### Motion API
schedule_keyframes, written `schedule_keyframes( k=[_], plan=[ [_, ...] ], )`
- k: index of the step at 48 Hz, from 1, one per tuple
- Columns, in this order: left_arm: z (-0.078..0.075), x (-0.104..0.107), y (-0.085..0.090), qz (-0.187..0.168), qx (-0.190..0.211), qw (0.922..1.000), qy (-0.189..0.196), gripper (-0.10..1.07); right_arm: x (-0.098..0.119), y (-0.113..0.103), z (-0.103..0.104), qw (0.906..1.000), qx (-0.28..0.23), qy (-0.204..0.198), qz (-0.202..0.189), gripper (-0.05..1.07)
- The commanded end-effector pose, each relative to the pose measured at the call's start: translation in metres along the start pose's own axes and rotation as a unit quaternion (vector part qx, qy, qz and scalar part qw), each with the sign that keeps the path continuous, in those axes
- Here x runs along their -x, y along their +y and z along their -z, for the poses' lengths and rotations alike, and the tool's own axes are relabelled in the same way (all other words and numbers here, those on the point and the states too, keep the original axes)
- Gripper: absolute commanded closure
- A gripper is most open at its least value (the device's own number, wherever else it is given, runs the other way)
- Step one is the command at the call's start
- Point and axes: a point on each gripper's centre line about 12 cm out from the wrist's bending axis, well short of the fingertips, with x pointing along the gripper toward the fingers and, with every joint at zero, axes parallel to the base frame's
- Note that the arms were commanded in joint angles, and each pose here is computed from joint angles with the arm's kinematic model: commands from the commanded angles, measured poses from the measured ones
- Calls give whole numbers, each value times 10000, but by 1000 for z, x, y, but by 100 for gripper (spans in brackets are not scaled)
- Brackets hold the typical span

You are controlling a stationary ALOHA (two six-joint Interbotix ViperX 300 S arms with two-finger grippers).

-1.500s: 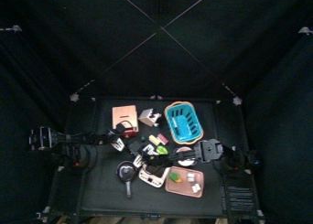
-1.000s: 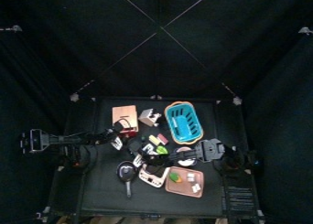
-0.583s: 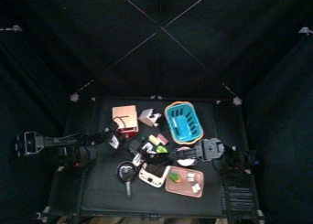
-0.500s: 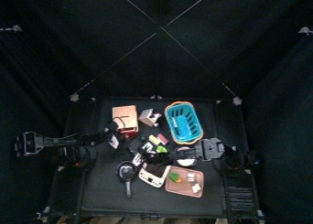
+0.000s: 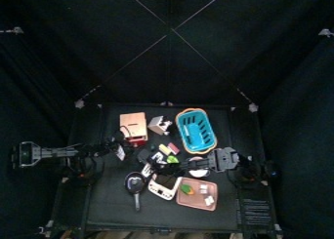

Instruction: Grab green sushi roll

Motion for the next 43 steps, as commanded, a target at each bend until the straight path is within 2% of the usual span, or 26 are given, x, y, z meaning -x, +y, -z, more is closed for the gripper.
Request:
schedule_keyframes(
  k=[1,10,19,28,32,36,43],
  plan=[
    [-9,10,-6,168,-54,9996,-232,14,21,3,-25,9995,-149,-240,-110,25],
    [-10,26,-6,296,-182,9981,-517,14,34,6,-35,9990,-195,-351,-197,25],
    [-5,23,-7,314,-370,9980,-411,14,37,5,-37,9988,-268,-345,-199,25],
    [-12,21,-10,338,-474,9970,-503,14,44,8,-46,9983,-292,-449,-243,25],
    [-11,21,-12,360,-579,9970,-373,14,50,9,-52,9977,-318,-519,-288,26],
    [0,21,-9,338,-641,9973,-119,14,55,8,-58,9973,-352,-578,-290,26],
    [0,23,-11,385,-644,9970,-167,14,62,7,-62,9972,-377,-609,-217,26]
  ],
)
